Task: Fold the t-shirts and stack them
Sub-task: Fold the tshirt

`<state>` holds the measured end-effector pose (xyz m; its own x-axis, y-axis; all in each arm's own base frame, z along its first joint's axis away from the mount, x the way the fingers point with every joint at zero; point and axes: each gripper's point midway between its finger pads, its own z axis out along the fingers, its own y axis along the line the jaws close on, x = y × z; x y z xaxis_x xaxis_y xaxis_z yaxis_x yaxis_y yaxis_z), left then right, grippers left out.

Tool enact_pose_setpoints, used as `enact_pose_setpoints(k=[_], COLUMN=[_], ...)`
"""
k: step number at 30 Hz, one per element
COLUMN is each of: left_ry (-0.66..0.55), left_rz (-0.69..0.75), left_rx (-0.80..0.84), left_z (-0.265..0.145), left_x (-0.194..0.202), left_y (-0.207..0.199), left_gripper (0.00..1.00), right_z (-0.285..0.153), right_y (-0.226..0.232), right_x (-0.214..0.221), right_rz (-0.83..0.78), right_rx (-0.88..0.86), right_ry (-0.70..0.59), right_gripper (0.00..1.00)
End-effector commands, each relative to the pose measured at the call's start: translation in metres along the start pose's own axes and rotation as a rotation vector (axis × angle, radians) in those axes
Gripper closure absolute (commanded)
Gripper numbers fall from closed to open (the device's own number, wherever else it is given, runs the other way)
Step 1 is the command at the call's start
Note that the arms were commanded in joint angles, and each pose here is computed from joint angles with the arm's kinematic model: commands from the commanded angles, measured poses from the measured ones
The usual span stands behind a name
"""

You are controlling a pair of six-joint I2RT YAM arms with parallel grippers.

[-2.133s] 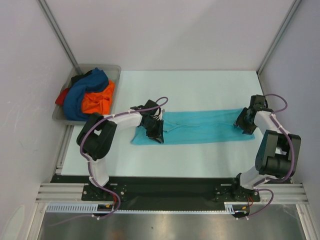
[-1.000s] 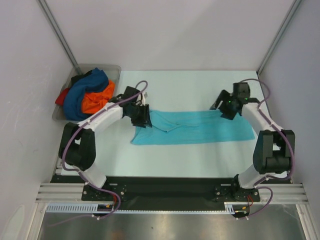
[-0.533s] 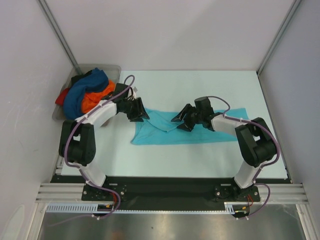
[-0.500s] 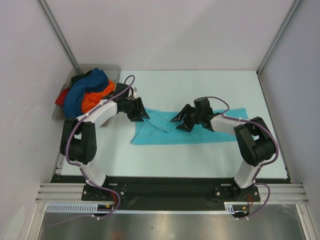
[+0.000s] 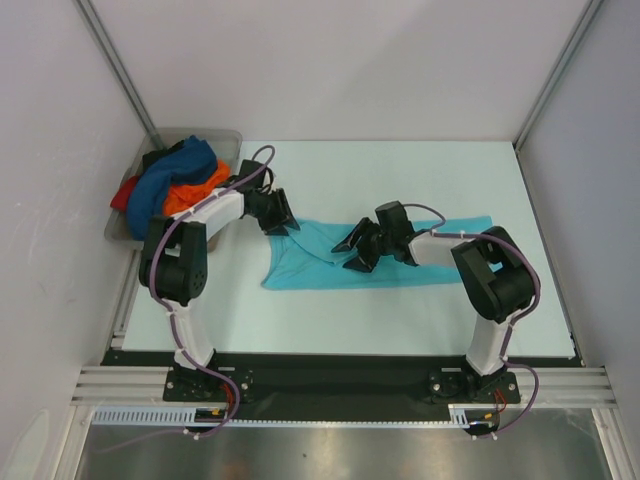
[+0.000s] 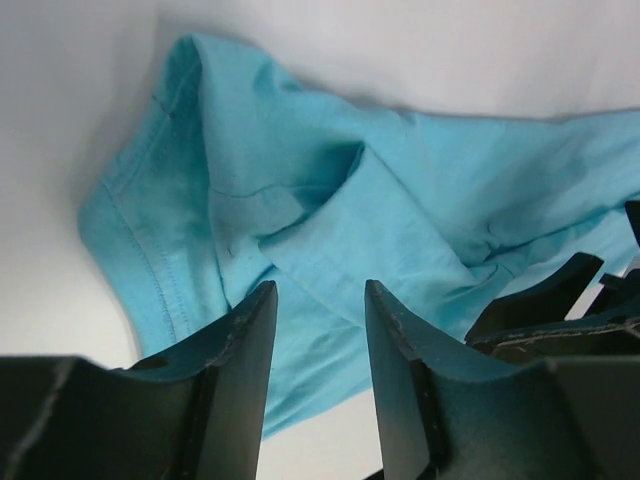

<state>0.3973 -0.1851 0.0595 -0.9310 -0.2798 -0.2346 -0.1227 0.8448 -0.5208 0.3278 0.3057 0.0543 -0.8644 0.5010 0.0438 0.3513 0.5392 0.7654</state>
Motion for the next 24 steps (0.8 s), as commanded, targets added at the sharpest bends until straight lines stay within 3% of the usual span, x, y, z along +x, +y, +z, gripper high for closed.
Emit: enact_pose_setpoints(k=[1, 24], left_ry=[-0.054, -0.023], left_rz=[-0.01, -0.022], left_rx=[-0.048, -0.014], left_z=[-0.006, 0.025], left_x=[-0.018, -0.02], left_y=[0.004, 0.008], left_gripper=[0.53, 0.67], right_z=[0.006, 0.024], right_y=[0.021, 0.024], right_x=[0.001, 0.005], right_rz=[0.003, 0.016], right_rx=[-0.051, -0.056], right_ry=[0.008, 0.047], right_gripper=[0.39, 0.6])
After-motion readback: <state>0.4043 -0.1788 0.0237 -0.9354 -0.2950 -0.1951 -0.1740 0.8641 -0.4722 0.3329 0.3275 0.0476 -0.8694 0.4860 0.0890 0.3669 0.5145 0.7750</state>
